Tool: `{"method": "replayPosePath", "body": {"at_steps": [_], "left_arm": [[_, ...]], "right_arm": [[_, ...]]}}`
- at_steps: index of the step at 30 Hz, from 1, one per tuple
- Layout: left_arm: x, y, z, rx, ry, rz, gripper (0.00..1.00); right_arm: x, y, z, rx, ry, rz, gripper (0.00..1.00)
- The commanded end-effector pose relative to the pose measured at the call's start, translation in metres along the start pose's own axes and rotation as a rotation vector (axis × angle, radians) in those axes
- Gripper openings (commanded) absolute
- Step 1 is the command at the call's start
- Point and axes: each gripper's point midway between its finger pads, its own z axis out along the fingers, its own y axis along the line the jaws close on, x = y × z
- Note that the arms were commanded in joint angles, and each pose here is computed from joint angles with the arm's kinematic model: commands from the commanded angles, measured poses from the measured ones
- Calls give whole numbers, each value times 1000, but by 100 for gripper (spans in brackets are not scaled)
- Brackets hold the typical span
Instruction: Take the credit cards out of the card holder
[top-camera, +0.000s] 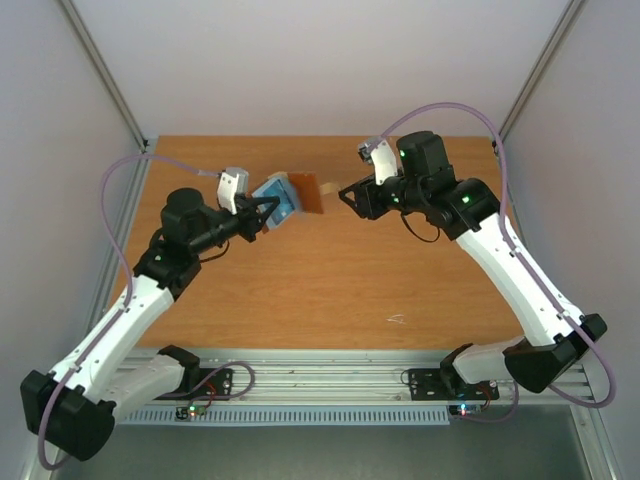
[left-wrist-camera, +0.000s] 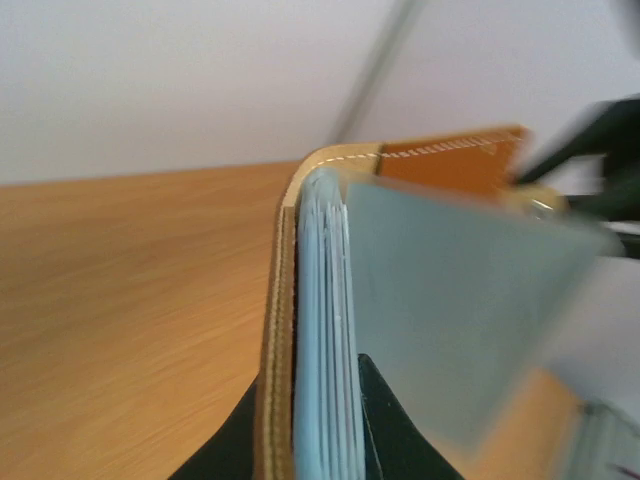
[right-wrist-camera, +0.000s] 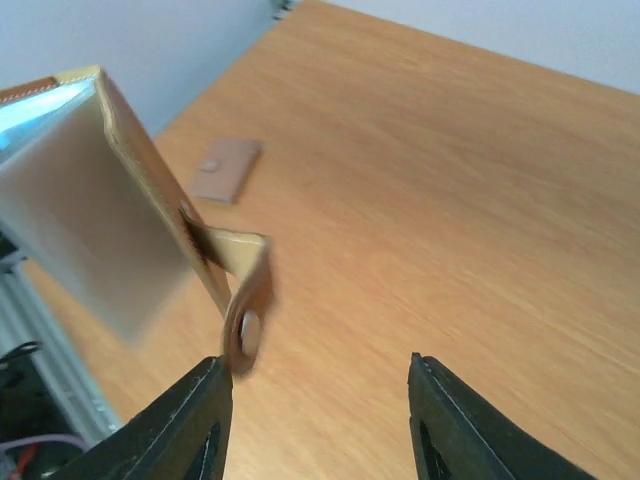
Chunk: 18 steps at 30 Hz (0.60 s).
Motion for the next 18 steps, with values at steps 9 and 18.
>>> {"method": "replayPosePath", "body": {"at_steps": [9,18], "left_arm": [[92,170,-33,-680,596,919,0],[62,78,0,-292,429,438,0]], "right_arm": [[49,27,37,-73,153,-32,46],[-7,131,39,-673,-178,30,45]]}}
